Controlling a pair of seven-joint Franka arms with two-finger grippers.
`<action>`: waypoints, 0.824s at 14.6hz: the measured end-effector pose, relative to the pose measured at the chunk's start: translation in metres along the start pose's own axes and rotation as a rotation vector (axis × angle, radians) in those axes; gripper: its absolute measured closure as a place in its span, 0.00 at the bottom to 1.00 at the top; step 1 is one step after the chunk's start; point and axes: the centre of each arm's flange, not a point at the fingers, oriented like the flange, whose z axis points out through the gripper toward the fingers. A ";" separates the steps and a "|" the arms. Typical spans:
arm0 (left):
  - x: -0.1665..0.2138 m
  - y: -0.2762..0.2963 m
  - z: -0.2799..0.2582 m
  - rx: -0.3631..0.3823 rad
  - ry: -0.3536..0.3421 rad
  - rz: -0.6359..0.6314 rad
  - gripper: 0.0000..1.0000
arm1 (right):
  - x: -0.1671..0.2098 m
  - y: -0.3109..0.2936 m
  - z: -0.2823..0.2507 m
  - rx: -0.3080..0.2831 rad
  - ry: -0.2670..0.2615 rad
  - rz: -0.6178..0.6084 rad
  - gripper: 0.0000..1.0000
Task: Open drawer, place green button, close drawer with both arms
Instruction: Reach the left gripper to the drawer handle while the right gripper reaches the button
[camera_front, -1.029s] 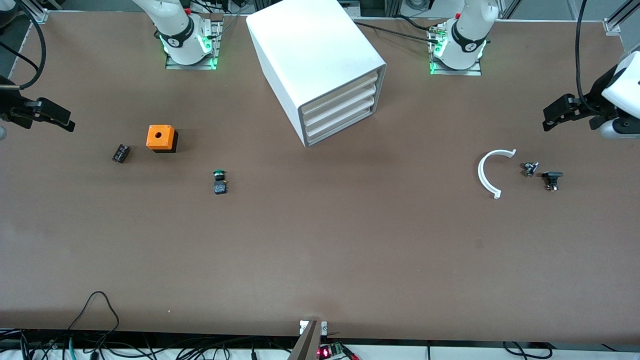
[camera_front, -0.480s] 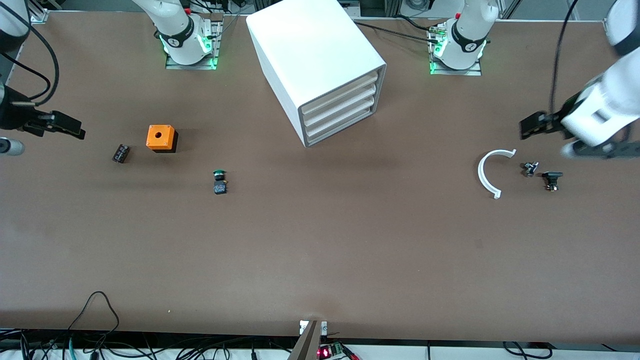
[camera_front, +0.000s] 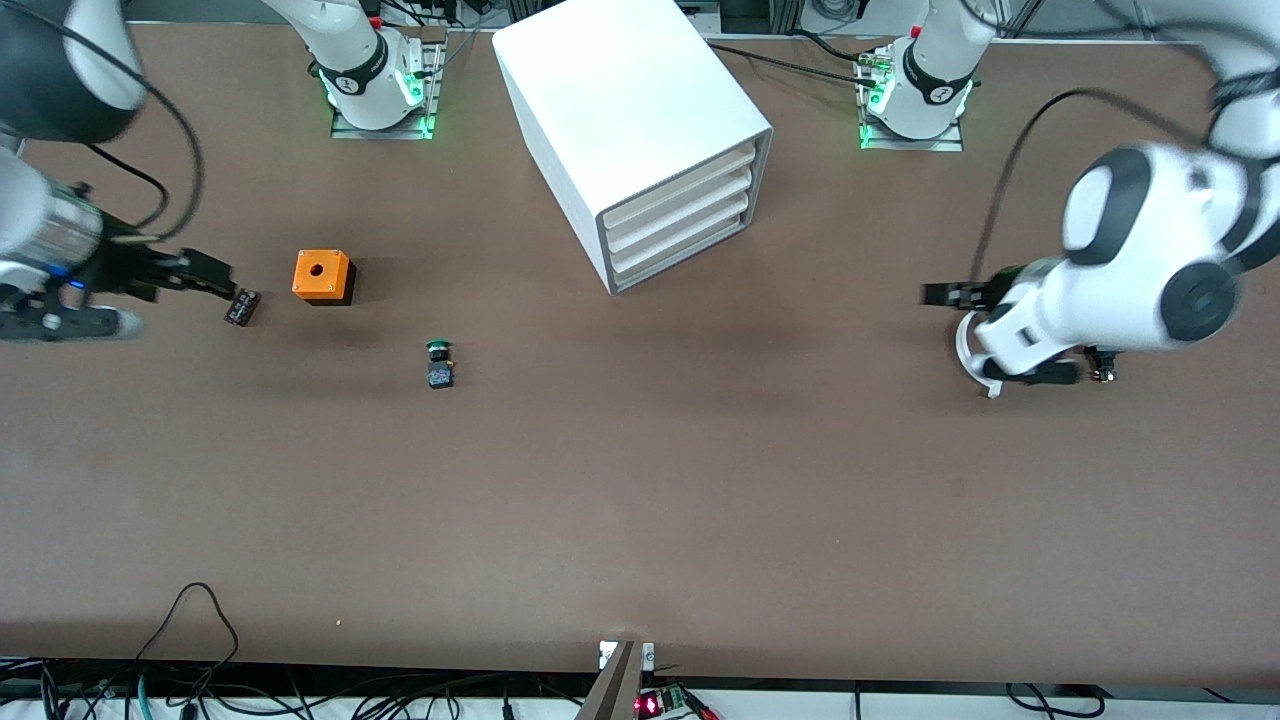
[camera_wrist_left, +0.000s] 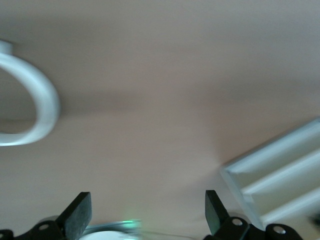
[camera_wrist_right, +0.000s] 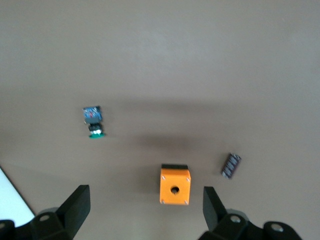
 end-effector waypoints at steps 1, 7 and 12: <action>0.012 0.003 0.030 -0.090 -0.035 -0.023 0.00 | 0.006 -0.008 0.006 -0.001 0.016 -0.012 0.00; 0.034 0.061 0.199 -0.502 -0.256 0.008 0.00 | 0.033 -0.016 0.060 -0.002 -0.018 -0.020 0.00; 0.015 0.109 0.290 -0.664 -0.358 0.109 0.00 | 0.042 -0.081 0.106 -0.012 -0.058 0.003 0.00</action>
